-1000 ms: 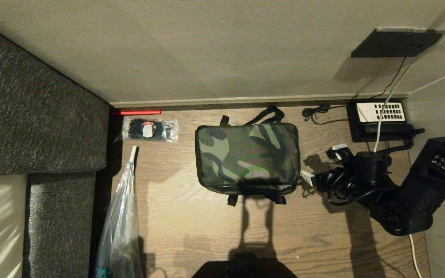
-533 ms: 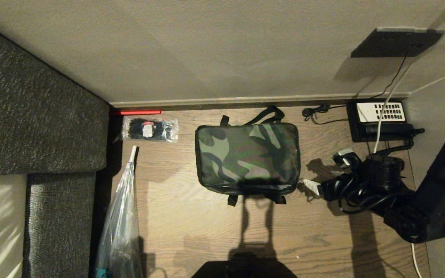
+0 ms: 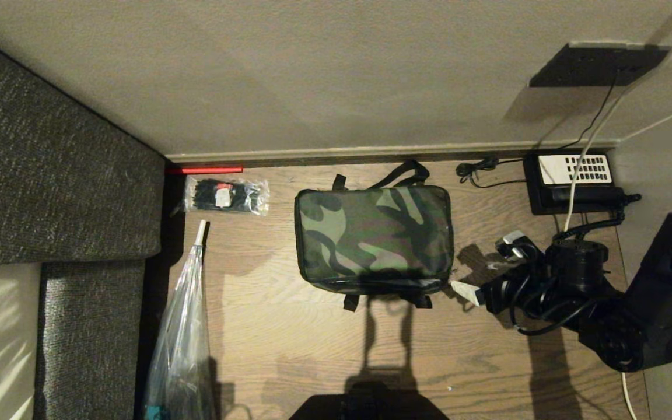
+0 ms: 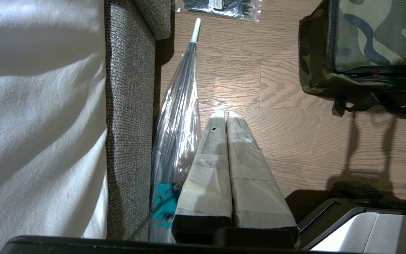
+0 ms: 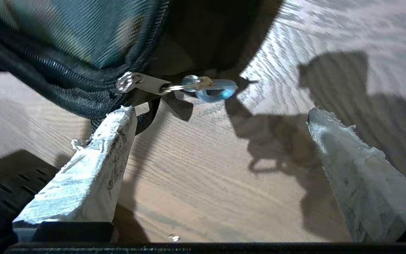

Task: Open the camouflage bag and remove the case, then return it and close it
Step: Open the top of the storage box

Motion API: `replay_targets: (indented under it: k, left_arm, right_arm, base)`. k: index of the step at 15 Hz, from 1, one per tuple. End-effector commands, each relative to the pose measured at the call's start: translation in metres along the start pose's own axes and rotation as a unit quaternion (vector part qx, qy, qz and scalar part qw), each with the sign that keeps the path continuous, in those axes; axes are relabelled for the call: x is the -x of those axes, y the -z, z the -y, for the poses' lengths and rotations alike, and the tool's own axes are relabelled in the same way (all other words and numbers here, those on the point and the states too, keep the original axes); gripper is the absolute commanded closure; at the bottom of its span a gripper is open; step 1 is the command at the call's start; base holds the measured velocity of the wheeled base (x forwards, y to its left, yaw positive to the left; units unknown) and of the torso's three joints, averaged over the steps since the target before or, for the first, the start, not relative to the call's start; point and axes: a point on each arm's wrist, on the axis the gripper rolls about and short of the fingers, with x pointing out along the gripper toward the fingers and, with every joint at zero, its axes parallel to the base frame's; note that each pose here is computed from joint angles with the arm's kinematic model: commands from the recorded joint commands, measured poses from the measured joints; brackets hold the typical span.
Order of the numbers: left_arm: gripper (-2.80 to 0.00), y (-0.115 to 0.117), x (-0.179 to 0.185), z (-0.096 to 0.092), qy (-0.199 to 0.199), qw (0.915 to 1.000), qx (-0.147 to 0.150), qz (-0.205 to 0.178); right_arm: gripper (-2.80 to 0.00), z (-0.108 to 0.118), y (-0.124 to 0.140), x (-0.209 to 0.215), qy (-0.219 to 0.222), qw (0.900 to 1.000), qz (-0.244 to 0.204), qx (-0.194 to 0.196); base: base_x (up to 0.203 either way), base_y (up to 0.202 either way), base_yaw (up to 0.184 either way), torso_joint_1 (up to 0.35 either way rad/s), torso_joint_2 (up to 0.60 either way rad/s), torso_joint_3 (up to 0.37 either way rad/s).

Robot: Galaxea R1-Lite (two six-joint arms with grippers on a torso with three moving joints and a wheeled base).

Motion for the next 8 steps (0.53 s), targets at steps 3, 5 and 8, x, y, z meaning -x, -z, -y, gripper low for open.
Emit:
replay_targets:
  k: [3,5,8]
  left_arm:
    - [0.00,0.001,0.000,0.000,0.000,1.0000,0.000,-0.001]
    - [0.00,0.001,0.000,0.000,-0.001,1.0000,0.000,-0.001]
    - [0.00,0.001,0.000,0.000,0.000,1.0000,0.000,-0.001]
  right_arm:
    - [-2.80,0.000,0.007,-0.011,0.000,0.999,0.020,0.035]
    - [-2.80,0.002,0.007,-0.014,0.001,0.999,0.023,0.040]
    - [-2.80,0.002,0.015,-0.020,0.000,0.998,0.015,0.062]
  base:
    - [0.000,0.000,0.000,0.000,0.00,0.000]
    - [0.000,0.000,0.000,0.000,0.00,0.000]
    - [0.000,0.000,0.000,0.000,0.00,0.000]
